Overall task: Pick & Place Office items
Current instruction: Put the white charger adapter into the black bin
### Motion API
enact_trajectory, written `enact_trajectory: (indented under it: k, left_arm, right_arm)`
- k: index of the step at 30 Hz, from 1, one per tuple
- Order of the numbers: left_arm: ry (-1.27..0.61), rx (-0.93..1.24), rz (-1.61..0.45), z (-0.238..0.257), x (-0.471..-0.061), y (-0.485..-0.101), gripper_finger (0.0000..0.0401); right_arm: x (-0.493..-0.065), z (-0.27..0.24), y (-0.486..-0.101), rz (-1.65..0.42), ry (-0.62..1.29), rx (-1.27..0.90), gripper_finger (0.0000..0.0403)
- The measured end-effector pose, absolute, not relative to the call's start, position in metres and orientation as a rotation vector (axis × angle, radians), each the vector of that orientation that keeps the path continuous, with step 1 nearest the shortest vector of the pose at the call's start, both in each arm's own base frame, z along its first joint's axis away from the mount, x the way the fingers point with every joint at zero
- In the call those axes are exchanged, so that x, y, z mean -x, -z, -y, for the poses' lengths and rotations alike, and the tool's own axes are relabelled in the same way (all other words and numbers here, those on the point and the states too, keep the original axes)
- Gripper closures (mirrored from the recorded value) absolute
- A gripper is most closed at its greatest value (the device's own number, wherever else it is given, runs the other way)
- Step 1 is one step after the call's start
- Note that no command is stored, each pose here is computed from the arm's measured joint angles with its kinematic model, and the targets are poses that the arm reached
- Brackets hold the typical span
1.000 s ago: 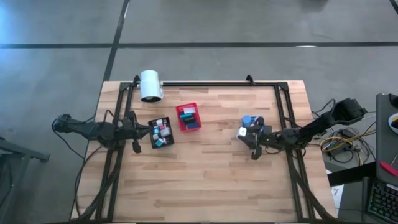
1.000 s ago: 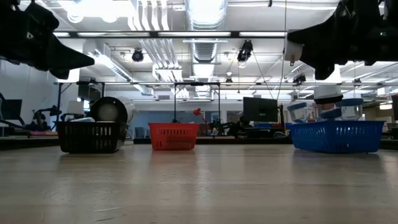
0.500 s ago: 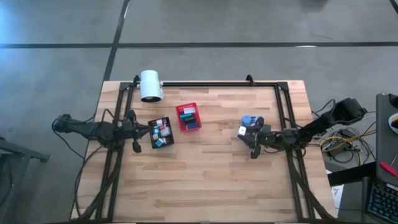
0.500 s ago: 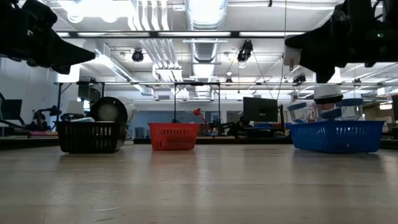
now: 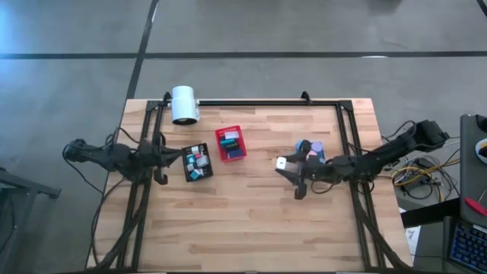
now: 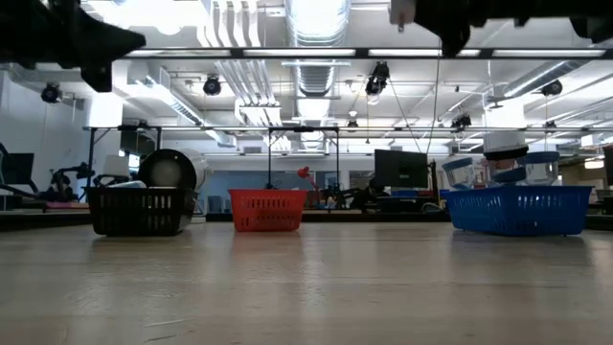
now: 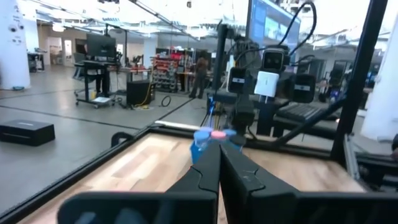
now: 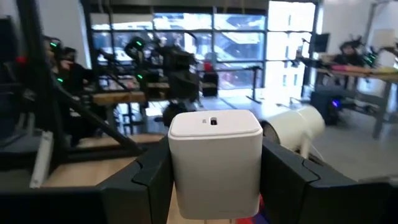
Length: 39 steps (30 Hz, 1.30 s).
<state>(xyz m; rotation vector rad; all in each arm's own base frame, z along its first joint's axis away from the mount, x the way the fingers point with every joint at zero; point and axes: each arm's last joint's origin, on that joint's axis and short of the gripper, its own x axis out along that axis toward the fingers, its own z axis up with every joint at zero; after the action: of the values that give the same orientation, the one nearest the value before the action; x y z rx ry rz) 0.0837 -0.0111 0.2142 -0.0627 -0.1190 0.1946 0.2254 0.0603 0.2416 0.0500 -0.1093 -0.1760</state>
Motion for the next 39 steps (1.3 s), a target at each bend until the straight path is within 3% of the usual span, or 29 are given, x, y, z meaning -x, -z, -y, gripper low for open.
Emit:
enact_trajectory:
  k: [6,13,21,26,39]
  left_arm:
    - [-0.194,0.069,0.124,0.011,-0.085,-0.243,0.0364]
    - [-0.198,-0.045,0.048,0.017,-0.104,-0.275,0.0292]
    - [-0.17,-0.46,-0.139,0.03,-0.146,-0.285,0.0183]
    - [-0.146,-0.79,-0.264,0.039,-0.175,-0.284,0.0135]
    - [-0.138,-1.153,-0.245,0.068,-0.234,-0.301,0.0116]
  right_arm:
    - [-0.242,-0.049,-0.265,0.099,0.142,-0.06,0.023]
    - [-0.272,-0.037,-0.286,0.092,0.063,-0.062,0.023]
    - [-0.306,-0.022,-0.285,0.058,-0.052,-0.21,0.023]
    - [-0.322,-0.01,-0.28,0.022,-0.118,-0.3,0.023]
    - [-0.359,0.004,-0.287,0.005,-0.2,-0.394,0.023]
